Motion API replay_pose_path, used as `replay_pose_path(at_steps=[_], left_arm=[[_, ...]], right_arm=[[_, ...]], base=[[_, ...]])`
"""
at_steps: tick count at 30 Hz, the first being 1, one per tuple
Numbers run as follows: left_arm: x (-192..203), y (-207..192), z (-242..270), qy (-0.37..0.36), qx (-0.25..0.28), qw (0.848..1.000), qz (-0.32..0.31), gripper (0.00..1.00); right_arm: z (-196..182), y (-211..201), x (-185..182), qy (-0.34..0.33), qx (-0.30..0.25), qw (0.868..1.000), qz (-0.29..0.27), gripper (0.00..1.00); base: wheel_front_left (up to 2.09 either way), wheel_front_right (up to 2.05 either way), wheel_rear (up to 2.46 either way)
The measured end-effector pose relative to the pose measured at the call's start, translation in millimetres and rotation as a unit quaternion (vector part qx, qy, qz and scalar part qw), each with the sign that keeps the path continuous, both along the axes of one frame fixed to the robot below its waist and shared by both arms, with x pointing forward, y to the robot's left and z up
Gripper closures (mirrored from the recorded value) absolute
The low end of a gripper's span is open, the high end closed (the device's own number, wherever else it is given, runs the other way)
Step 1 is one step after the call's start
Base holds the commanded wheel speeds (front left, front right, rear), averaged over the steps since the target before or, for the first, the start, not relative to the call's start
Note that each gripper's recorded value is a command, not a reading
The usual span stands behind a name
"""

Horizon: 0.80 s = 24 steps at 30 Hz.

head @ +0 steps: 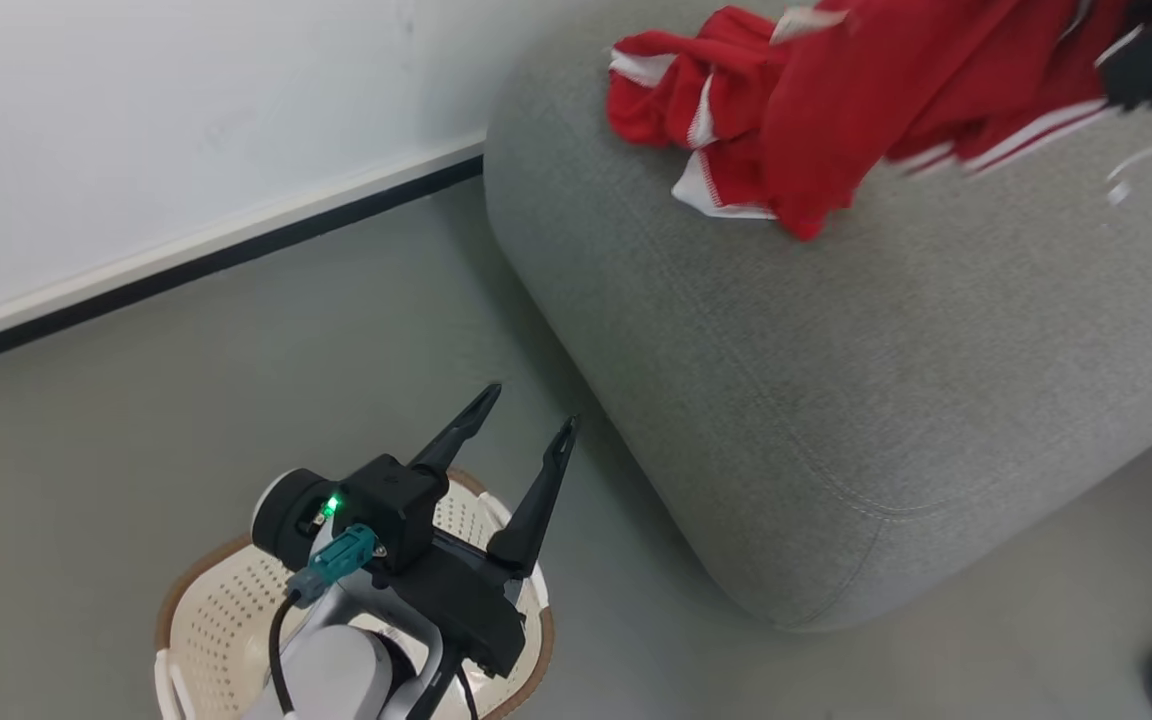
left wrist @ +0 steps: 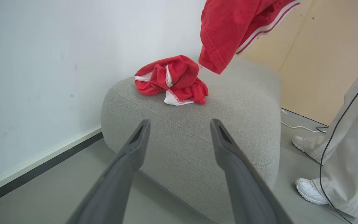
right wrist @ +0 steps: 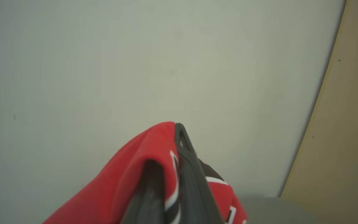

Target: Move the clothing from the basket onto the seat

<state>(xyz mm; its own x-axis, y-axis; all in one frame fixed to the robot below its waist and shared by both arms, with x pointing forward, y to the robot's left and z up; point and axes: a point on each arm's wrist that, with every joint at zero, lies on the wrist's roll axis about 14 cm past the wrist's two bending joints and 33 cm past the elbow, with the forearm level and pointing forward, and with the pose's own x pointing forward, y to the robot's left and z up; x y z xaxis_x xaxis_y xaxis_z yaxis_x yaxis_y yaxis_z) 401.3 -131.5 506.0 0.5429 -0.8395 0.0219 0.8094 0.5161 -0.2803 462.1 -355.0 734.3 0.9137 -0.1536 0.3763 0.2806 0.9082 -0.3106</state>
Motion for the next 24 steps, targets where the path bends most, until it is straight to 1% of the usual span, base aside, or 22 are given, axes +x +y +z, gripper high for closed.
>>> replay_pose_path(at_steps=[5,10,14,21,24], left_arm=[[17.7,18.4,-2.3,-0.003,-0.001,1.0,0.03,0.0],[34.0,40.1,-7.3,0.001,-0.002,0.998,0.064,0.0],[49.3,59.1,-11.1,-0.009,0.005,0.996,0.092,0.0],[67.8,90.2,-34.5,0.01,0.021,0.991,0.135,0.0],[72.1,98.0,-45.2,0.018,0.028,0.989,0.143,0.0]], right_arm=[[21.7,-16.2,23.7,-0.003,-0.01,1.0,-0.018,1.0],[25.1,-30.6,46.5,0.003,-0.012,0.999,-0.035,1.0],[16.4,-34.9,69.0,0.015,-0.011,0.999,-0.041,1.0],[-6.8,-26.0,111.8,0.029,-0.005,0.999,-0.031,1.0],[-26.9,-24.8,126.9,0.043,-0.004,0.998,-0.034,1.0]], base=[[0.0,0.0,0.0],[0.0,0.0,0.0],[0.0,0.0,0.0],[0.0,0.0,0.0],[0.0,0.0,0.0]])
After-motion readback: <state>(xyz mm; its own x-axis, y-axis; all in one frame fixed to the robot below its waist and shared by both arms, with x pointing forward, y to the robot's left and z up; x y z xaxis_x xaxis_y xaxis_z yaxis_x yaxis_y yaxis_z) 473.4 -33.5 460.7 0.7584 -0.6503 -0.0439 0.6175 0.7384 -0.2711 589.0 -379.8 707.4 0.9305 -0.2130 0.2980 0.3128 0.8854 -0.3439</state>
